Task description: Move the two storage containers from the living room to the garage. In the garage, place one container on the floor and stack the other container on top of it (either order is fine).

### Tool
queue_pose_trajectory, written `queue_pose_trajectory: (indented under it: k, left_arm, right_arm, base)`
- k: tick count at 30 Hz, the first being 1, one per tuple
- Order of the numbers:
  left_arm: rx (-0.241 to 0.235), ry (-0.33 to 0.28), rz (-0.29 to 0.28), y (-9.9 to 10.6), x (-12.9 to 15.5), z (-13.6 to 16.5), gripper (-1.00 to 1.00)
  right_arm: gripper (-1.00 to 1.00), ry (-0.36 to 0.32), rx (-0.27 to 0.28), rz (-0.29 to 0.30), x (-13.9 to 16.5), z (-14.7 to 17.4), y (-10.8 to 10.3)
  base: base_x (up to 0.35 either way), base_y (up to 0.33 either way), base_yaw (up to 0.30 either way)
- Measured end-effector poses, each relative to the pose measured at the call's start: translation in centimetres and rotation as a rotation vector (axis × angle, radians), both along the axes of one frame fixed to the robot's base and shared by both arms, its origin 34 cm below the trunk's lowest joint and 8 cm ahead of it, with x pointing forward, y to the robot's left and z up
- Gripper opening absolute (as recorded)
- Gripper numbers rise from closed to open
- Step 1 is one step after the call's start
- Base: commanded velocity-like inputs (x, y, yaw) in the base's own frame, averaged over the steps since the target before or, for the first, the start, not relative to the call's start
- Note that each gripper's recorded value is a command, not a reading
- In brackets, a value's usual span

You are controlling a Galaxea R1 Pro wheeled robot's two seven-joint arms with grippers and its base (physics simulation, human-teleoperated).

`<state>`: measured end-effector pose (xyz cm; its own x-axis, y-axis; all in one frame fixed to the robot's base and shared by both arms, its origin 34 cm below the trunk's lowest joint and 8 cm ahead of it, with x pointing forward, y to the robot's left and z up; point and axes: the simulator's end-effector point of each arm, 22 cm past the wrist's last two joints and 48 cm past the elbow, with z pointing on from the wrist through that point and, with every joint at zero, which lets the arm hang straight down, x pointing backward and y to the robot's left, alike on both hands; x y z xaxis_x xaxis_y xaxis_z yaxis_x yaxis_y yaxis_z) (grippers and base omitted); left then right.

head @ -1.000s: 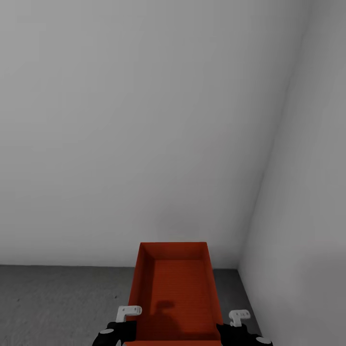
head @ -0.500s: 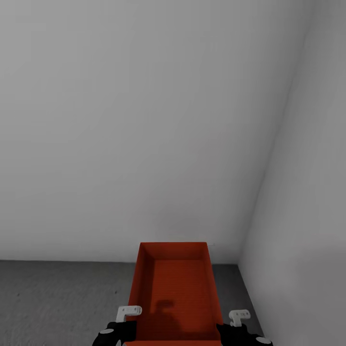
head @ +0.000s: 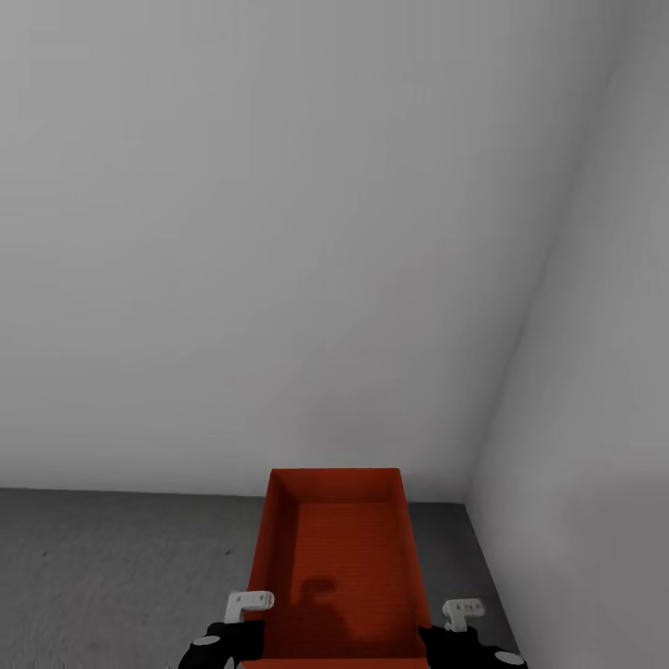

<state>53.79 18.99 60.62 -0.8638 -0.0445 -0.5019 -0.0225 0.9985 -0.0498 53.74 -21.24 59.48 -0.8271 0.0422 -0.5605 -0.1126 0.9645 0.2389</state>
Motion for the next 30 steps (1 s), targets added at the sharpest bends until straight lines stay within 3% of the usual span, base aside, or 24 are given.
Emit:
queue_pose_trajectory:
  k: [22, 30]
  left_arm:
    - [0.000, 0.034, 0.000, 0.0, -0.9, -4.7, -1.00]
    - [0.000, 0.037, 0.000, 0.0, -1.0, -4.9, -1.00]
  right_arm:
    - [-1.00, 0.034, 0.000, 0.000, -0.9, -4.7, 0.0]
    - [-1.00, 0.037, 0.000, 0.000, -1.0, -4.9, 0.0]
  base:
    - [0.000, 0.000, 0.114]
    - [0.000, 0.000, 0.022]
